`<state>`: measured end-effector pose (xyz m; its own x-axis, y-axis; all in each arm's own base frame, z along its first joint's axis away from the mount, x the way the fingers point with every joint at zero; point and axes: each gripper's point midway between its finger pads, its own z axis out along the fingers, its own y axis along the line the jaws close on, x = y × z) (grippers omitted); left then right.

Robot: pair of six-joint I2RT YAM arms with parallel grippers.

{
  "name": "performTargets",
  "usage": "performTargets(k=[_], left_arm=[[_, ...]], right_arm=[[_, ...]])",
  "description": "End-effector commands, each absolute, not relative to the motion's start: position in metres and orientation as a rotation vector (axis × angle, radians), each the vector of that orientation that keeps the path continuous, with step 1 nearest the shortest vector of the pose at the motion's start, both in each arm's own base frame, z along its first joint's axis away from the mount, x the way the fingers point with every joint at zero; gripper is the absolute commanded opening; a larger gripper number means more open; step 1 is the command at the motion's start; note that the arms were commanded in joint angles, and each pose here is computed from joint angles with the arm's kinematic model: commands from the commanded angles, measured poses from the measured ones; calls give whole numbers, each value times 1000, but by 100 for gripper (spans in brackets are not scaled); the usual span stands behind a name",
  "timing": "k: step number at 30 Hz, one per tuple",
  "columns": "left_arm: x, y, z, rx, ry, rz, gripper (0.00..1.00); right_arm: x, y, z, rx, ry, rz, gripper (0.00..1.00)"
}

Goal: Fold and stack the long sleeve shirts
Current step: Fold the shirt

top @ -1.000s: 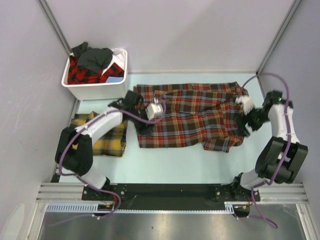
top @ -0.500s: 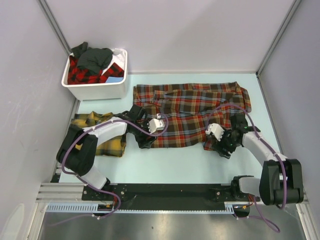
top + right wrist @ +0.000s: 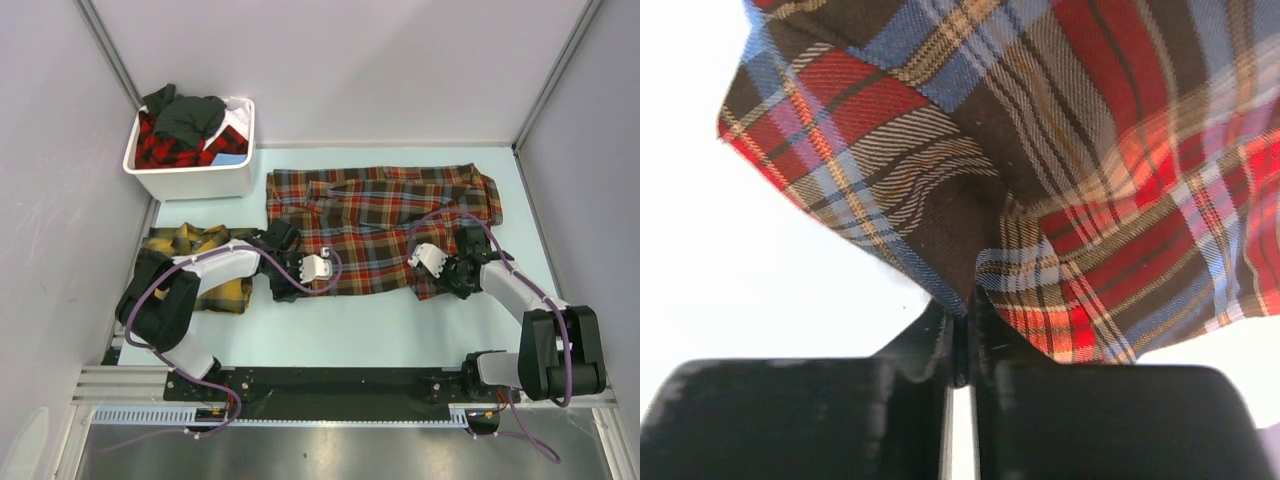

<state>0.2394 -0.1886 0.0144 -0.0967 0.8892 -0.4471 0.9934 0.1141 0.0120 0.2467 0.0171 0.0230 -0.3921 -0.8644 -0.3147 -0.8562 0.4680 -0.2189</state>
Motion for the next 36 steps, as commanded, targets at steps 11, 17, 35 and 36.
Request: performTargets(k=[11,17,35,36], left_arm=[[316,-196,85,1568,2063,-457,0],[403,-197,108,1297,2108,-366,0],[470,-194,67,1096,2222,-328,0],[470,-194,67,1097,2224,-329,0]], right_arm=[[368,35,135,-1397,2105,-119,0],[471,39,137,-1322,2093,-98,0],[437,33,120,-866,2424,345,55],[438,35,116,-857,2432,351,56]])
